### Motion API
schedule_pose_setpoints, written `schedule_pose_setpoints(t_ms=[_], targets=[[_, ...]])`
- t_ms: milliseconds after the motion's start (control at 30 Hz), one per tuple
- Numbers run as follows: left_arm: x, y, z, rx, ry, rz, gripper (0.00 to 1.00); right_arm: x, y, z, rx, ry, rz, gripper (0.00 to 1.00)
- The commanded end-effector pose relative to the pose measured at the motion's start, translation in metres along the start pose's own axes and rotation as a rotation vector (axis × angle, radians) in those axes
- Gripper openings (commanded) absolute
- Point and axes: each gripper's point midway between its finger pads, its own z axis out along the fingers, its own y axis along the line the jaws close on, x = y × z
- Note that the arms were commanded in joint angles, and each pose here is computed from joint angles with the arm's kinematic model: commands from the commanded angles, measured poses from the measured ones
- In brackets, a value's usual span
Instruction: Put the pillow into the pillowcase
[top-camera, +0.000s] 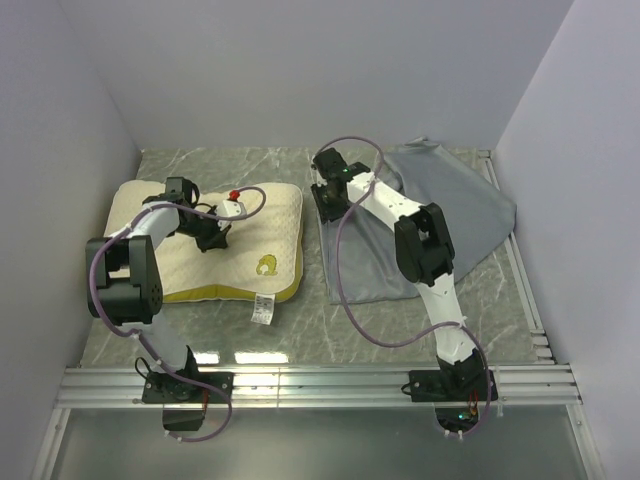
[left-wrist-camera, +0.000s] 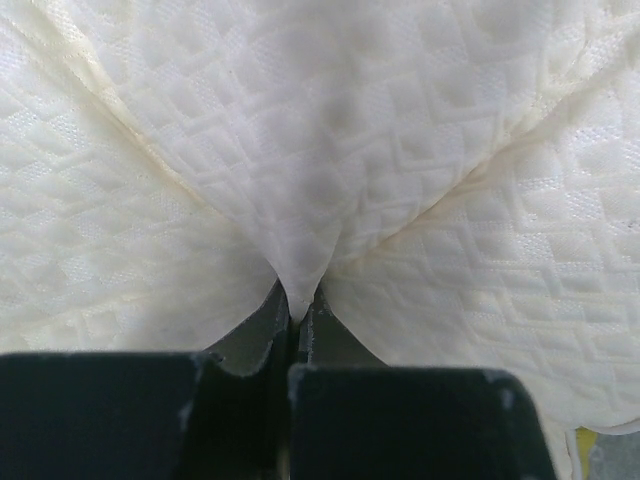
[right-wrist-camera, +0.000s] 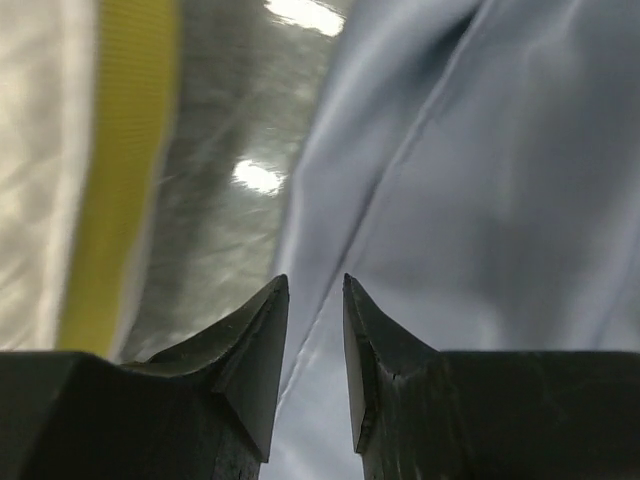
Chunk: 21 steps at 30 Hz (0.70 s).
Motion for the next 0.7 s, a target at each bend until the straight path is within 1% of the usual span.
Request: schedule_pose_setpoints(t_ms=[0, 267, 500, 567, 667], targets=[[0.010, -0.010, -0.004, 0.027, 0.025, -0.049, 0.00, -0.020, -0.014, -0.006, 0.076, -0.063, 0.021, 0.36], [0.015, -0.003, -0.005, 0.010, 0.033, -0.059, 0.00, -0.002, -0.019, 0.016, 0.097, -0.004, 0.019, 0.36], [0.017, -0.001, -0.005, 0.006, 0.032, -0.072, 0.00, 0.003, -0.022, 0.023, 0.100, 0.012, 0.028, 0.35], [0.018, 0.000, -0.005, 0.001, 0.032, -0.075, 0.00, 0.004, -0.026, 0.026, 0.118, 0.018, 0.024, 0.32], [0.018, 0.000, -0.005, 0.002, 0.033, -0.081, 0.00, 0.008, -0.030, 0.026, 0.124, 0.031, 0.026, 0.19]])
